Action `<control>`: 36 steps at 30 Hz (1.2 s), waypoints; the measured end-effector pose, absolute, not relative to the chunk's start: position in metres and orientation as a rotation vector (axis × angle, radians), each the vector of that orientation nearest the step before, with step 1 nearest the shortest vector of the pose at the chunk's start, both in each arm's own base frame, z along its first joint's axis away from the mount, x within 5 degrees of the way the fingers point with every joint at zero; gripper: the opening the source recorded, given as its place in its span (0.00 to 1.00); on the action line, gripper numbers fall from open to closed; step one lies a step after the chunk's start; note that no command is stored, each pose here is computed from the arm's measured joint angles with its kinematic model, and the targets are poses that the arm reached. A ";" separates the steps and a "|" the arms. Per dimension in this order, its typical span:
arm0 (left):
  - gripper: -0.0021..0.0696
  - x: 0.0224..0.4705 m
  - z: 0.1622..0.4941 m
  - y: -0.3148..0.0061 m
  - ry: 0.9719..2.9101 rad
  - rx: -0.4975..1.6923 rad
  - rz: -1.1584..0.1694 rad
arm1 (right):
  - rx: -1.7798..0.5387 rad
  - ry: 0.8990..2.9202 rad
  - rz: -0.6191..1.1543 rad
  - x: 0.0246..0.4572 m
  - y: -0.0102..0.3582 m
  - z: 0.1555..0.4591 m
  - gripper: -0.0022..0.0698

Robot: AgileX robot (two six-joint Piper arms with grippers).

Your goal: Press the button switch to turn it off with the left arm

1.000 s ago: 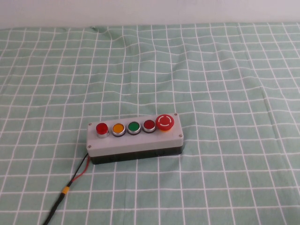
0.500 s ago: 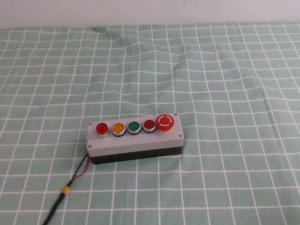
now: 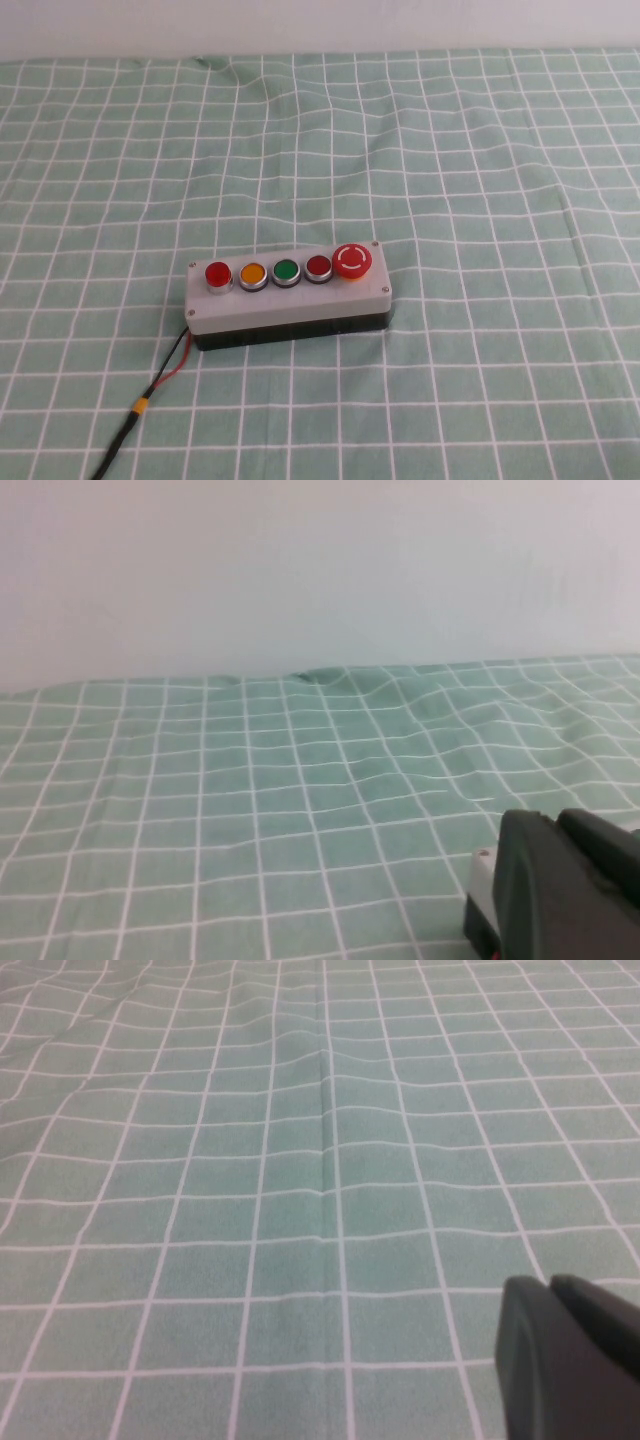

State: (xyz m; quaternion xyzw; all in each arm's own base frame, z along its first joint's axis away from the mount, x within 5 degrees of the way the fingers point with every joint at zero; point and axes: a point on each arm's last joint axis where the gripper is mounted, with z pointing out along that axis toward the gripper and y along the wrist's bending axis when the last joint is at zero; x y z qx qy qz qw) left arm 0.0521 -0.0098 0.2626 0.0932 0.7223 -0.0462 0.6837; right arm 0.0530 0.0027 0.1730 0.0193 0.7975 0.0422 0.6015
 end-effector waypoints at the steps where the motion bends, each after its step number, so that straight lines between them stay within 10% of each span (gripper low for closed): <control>1: 0.03 0.054 0.257 -0.010 1.606 0.190 -0.099 | 0.045 1.848 0.098 0.053 0.003 0.173 0.01; 11: 0.03 0.057 0.195 -0.007 1.642 0.114 -0.081 | 0.045 1.848 0.098 0.053 0.003 0.173 0.01; 36: 0.03 0.052 0.170 -0.007 1.878 0.176 -0.048 | 0.045 1.848 0.098 0.053 0.003 0.173 0.01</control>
